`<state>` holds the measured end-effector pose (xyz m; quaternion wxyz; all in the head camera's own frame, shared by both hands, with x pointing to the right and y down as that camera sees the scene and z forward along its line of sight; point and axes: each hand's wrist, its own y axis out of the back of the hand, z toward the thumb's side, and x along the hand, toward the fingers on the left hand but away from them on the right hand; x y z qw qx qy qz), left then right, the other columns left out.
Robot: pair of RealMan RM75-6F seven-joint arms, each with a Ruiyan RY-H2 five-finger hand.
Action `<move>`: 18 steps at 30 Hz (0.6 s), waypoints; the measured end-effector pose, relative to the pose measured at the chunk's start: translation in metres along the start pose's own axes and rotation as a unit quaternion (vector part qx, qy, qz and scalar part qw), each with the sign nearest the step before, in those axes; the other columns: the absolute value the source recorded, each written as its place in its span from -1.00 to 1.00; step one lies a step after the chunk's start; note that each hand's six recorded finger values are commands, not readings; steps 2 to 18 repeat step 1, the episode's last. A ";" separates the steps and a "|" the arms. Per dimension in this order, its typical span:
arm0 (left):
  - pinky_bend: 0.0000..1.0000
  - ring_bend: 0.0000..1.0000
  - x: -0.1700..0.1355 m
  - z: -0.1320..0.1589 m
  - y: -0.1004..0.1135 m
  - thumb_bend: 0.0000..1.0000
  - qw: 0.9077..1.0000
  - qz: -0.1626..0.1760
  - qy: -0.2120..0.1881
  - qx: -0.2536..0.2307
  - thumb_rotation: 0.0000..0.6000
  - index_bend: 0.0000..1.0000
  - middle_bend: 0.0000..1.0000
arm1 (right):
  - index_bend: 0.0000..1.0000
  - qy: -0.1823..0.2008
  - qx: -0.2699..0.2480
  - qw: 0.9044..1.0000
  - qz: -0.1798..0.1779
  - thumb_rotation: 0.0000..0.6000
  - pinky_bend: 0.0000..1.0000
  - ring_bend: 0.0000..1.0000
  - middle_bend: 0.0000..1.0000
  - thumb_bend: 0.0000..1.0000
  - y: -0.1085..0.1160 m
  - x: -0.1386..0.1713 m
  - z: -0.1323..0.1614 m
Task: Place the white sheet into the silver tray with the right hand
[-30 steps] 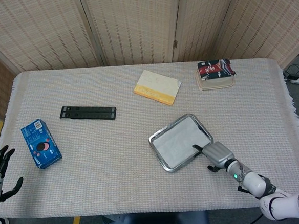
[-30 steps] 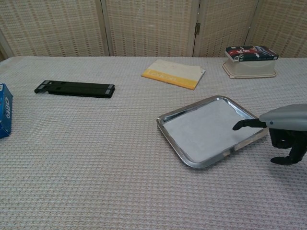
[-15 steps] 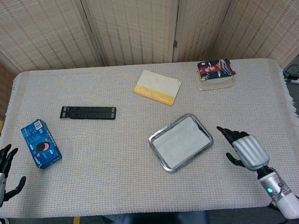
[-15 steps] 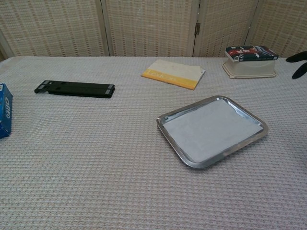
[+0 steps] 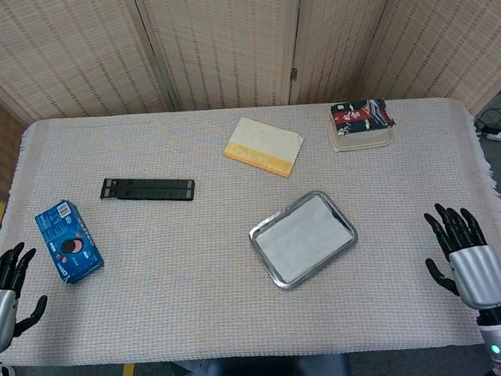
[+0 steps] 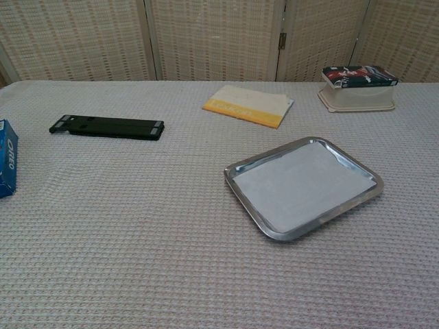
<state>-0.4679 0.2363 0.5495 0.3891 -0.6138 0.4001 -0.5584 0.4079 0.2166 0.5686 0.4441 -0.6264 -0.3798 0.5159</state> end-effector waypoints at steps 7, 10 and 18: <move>-1.00 -1.00 0.000 0.001 -0.001 -0.14 1.000 -0.001 0.000 0.001 1.00 -1.00 -1.00 | -1.00 0.000 -0.001 1.000 0.003 1.00 -1.00 -1.00 -1.00 -0.14 0.000 0.000 0.000; -1.00 -1.00 0.000 0.001 -0.001 -0.14 1.000 -0.001 0.000 0.001 1.00 -1.00 -1.00 | -1.00 0.000 -0.001 1.000 0.003 1.00 -1.00 -1.00 -1.00 -0.14 0.000 0.000 0.000; -1.00 -1.00 0.000 0.001 -0.001 -0.14 1.000 -0.001 0.000 0.001 1.00 -1.00 -1.00 | -1.00 0.000 -0.001 1.000 0.003 1.00 -1.00 -1.00 -1.00 -0.14 0.000 0.000 0.000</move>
